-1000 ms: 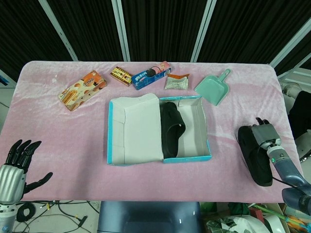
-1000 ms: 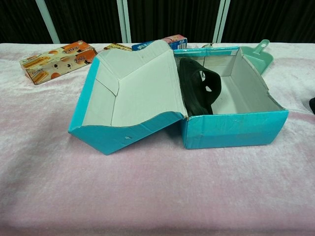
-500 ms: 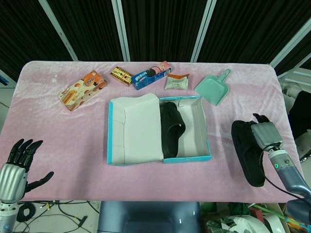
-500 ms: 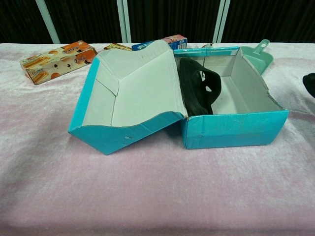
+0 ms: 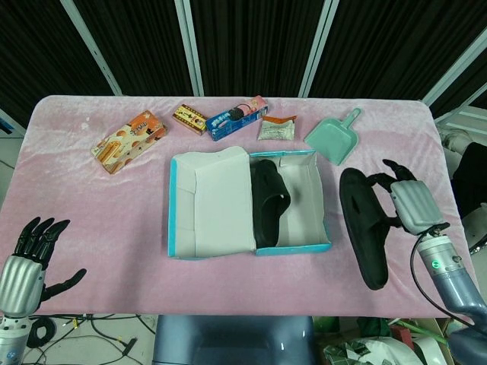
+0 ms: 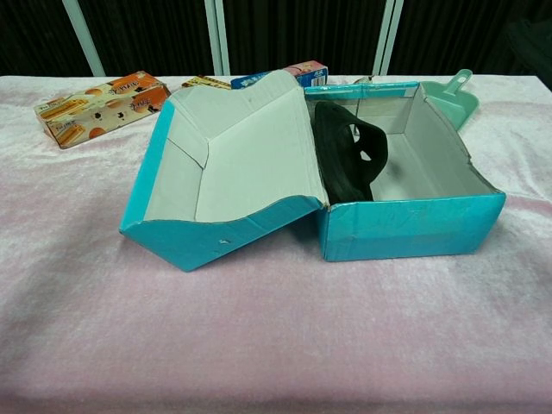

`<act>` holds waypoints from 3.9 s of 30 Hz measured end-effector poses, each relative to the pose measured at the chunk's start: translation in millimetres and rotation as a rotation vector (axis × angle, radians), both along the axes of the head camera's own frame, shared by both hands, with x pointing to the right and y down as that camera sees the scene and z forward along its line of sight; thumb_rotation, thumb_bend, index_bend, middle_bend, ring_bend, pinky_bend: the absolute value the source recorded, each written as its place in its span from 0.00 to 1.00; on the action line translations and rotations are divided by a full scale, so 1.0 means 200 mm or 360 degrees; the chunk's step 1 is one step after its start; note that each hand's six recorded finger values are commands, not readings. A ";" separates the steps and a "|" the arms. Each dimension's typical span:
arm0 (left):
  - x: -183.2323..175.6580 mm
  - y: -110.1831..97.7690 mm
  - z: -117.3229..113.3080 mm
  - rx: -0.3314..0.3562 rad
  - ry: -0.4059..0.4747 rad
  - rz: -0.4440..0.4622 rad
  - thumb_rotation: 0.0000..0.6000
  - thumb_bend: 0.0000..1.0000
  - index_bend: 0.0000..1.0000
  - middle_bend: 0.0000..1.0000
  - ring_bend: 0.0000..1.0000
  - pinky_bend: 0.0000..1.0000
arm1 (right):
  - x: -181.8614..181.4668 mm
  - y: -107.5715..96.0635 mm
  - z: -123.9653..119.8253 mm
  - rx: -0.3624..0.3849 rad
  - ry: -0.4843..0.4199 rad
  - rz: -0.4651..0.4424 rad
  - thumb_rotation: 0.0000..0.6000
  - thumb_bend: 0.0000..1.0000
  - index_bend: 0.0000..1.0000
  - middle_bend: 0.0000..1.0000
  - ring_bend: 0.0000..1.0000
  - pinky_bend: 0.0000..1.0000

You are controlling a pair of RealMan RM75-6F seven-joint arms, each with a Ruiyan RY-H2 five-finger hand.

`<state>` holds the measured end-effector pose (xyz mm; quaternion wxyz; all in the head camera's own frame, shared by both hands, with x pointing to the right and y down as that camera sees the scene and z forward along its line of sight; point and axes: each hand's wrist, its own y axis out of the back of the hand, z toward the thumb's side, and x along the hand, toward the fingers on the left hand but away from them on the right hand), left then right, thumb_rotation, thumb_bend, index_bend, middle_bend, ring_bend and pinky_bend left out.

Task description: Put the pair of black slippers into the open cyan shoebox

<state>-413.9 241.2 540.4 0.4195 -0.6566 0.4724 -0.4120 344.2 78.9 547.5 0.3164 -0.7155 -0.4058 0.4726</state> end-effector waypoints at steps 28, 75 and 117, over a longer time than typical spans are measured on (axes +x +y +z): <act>-0.01 0.01 -0.02 -0.0013 -0.0039 -0.0032 1.00 0.00 0.08 0.16 0.09 0.08 | -0.50 -0.37 0.41 -0.0319 -0.0464 0.0225 1.00 0.25 0.51 0.37 0.06 0.12; 0.01 -0.02 0.04 -0.0063 -0.0023 -0.0007 1.00 0.00 0.07 0.16 0.09 0.08 | -0.60 -0.28 0.61 -0.0257 -0.0106 0.0738 1.00 0.19 0.47 0.38 0.07 0.11; 0.05 -0.04 0.04 -0.0068 -0.0027 0.0019 1.00 0.00 0.07 0.16 0.09 0.08 | -0.42 -0.09 0.25 -0.0265 0.0126 -0.0082 1.00 0.96 0.27 0.19 0.00 0.10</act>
